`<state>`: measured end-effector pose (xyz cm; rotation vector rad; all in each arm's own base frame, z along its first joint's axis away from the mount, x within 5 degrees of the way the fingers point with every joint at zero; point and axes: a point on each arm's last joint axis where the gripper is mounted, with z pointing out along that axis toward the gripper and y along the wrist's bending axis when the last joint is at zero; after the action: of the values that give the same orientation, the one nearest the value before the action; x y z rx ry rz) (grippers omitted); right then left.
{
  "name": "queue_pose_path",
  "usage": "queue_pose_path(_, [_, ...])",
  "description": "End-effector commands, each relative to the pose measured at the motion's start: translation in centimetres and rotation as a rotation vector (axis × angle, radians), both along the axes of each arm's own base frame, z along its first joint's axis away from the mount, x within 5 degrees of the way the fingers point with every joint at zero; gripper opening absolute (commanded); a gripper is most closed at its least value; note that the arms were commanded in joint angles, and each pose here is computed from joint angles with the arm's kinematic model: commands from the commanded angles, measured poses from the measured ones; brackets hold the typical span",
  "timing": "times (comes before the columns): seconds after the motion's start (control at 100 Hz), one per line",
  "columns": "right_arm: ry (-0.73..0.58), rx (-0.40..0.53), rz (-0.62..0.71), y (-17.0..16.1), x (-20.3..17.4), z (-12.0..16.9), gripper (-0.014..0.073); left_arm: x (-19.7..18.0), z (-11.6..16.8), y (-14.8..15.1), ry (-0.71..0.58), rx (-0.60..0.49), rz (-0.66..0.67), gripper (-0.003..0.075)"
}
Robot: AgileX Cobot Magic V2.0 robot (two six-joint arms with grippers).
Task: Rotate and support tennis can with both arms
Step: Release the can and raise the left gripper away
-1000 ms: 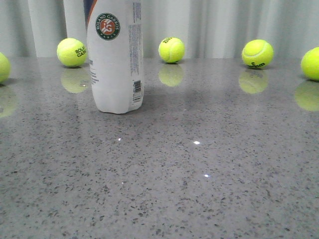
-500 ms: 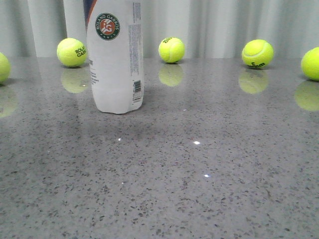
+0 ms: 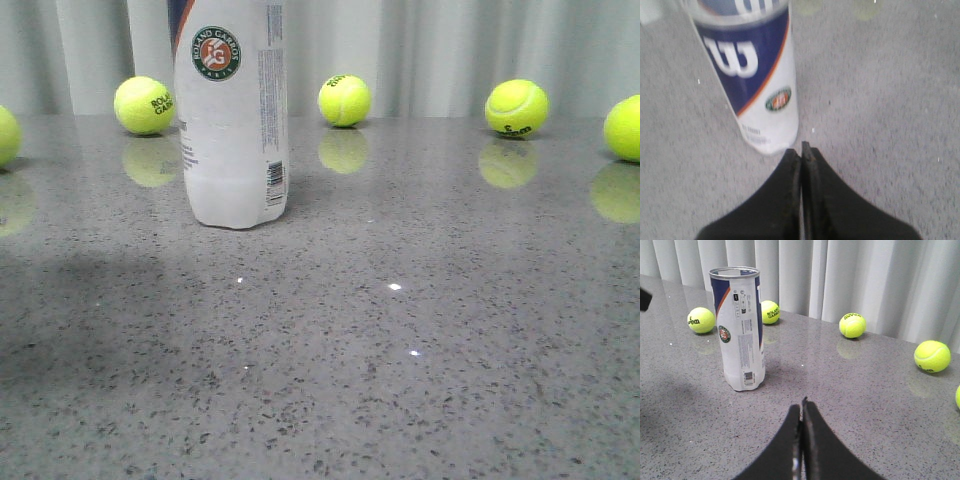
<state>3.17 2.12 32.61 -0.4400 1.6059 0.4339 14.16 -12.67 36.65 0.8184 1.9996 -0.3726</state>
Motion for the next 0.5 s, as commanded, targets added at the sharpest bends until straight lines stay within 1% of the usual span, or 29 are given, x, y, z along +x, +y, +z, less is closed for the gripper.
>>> queue_pose_path(0.0, [-0.086, 0.045, -0.013, -0.1, 0.0, 1.4, -0.006, -0.5, 0.8, 0.8, -0.051, -0.076, 0.019, -0.0019])
queue_pose_path(0.08, [-0.086, 0.045, -0.013, -0.1, 0.0, 1.4, -0.006, -0.6, 0.2, 1.7, -0.064, -0.051, 0.053, -0.0019])
queue_pose_path(0.37, [-0.086, 0.045, -0.013, -0.1, 0.0, 1.4, -0.006, -1.6, -0.9, 5.0, -0.072, -0.045, 0.177, -0.0019])
queue_pose_path(0.49, [-0.086, 0.045, -0.013, -0.1, 0.0, 1.4, -0.006, -1.8, -1.5, 6.4, -0.123, -0.076, 0.251, -0.0019])
